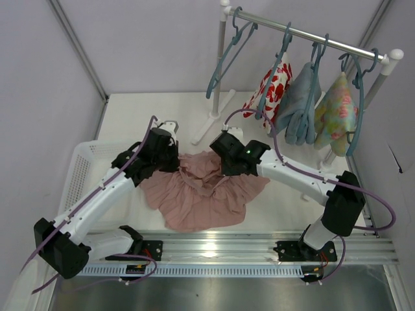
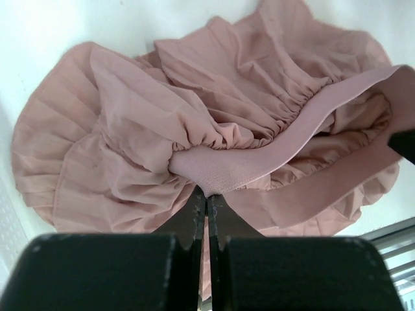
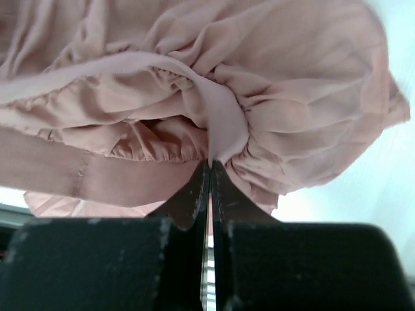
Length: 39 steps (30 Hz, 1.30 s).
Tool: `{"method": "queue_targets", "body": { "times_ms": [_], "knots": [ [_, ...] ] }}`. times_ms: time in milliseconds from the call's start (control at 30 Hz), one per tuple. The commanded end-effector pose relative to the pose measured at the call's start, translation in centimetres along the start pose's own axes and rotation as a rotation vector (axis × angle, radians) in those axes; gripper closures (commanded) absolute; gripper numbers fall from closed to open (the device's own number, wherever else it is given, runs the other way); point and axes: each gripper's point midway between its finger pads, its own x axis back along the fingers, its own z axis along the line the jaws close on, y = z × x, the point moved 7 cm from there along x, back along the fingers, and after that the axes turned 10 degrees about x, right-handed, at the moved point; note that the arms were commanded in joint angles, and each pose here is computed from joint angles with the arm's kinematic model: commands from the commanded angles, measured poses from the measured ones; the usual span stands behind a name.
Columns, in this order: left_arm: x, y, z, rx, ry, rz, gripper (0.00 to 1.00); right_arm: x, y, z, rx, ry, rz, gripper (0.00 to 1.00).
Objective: Place the skirt on the hanger
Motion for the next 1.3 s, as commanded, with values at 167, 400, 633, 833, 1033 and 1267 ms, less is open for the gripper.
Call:
{"method": "queue_targets", "body": {
  "times_ms": [167,400,633,833,1033,1267],
  "knots": [
    [0.0,2.0,0.1,-0.117,-0.110,-0.008,0.90,4.4,2.1,-4.2,-0.070,0.138,-0.055,1.00],
    [2.4,6.4,-2.5,-0.134,-0.187,-0.084,0.21,3.6,3.3,-4.8,-0.033,0.200,-0.048,1.00],
    [10.7,16.2,-6.6,-0.244,-0.337,-0.489,0.01,2.6,3.4,-4.0,0.010,0.253,-0.046,1.00],
    [13.8,23.0,-10.6,-0.380,-0.454,-0.729,0.02,3.4,4.1,-3.7,0.004,0.287,-0.098,1.00],
    [8.0,27.3,-13.4,-0.424,-0.451,-0.736,0.05,4.1,4.1,-3.1,0.004,0.301,-0.125,1.00],
    [2.9,29.0,-15.5,-0.357,-0.500,-0.733,0.15,4.2,3.5,-2.8,-0.003,0.292,-0.134,1.00]
  ]
}}
